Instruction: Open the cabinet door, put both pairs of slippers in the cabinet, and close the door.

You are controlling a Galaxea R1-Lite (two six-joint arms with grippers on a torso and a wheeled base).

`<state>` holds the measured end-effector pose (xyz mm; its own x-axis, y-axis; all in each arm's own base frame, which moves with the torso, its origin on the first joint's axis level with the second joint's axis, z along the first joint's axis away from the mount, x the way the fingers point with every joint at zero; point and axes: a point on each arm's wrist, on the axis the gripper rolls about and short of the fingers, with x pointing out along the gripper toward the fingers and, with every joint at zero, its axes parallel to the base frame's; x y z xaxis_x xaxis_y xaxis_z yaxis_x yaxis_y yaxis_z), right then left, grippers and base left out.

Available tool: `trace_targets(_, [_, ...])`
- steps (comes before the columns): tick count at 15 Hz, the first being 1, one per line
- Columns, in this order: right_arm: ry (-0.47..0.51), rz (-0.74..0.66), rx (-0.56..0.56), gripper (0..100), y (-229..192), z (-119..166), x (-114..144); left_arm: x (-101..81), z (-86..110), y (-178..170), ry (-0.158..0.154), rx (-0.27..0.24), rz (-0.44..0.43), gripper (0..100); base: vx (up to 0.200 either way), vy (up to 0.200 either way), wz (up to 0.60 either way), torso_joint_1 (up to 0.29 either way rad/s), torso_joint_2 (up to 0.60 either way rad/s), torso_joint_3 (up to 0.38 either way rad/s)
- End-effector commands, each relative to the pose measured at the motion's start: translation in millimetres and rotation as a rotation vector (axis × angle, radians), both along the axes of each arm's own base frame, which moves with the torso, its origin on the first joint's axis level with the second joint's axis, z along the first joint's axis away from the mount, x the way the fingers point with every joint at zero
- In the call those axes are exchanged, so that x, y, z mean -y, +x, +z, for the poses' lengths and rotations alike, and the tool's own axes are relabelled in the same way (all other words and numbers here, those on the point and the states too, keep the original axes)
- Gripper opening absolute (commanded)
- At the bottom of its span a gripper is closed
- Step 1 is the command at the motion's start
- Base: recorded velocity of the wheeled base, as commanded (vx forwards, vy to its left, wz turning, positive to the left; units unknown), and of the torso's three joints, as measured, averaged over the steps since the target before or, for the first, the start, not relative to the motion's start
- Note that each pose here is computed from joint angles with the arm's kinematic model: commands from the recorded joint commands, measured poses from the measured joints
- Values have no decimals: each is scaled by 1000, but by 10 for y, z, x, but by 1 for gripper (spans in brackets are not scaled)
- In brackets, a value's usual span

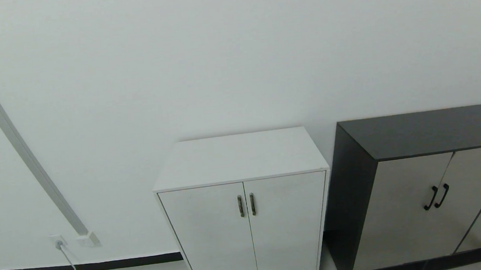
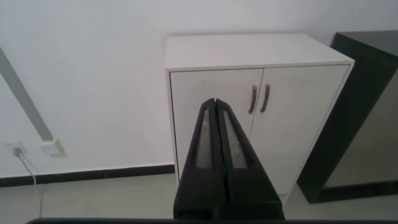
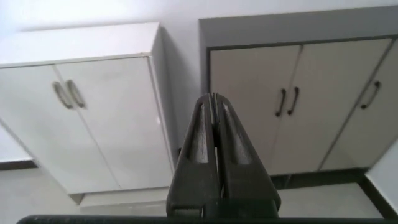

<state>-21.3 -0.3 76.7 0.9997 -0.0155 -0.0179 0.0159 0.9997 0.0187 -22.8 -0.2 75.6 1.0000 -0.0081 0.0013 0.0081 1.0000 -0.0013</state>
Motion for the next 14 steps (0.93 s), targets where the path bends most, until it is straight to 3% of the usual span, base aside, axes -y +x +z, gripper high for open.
trace_targets(1, [6, 2, 19, 0, -15, -6, 1, 0, 0, 0, 0, 0, 0, 0, 0, 0, 0, 0, 0, 0])
trace_targets(4, [52, -2, 23, 0, -15, -3, 2, 0, 0, 0, 0, 0, 0, 0, 0, 0, 0, 0, 0, 0])
trace_targets(14, [53, -11, 24, 0, -15, -3, 4, 0, 0, 0, 0, 0, 0, 0, 0, 0, 0, 0, 0, 0])
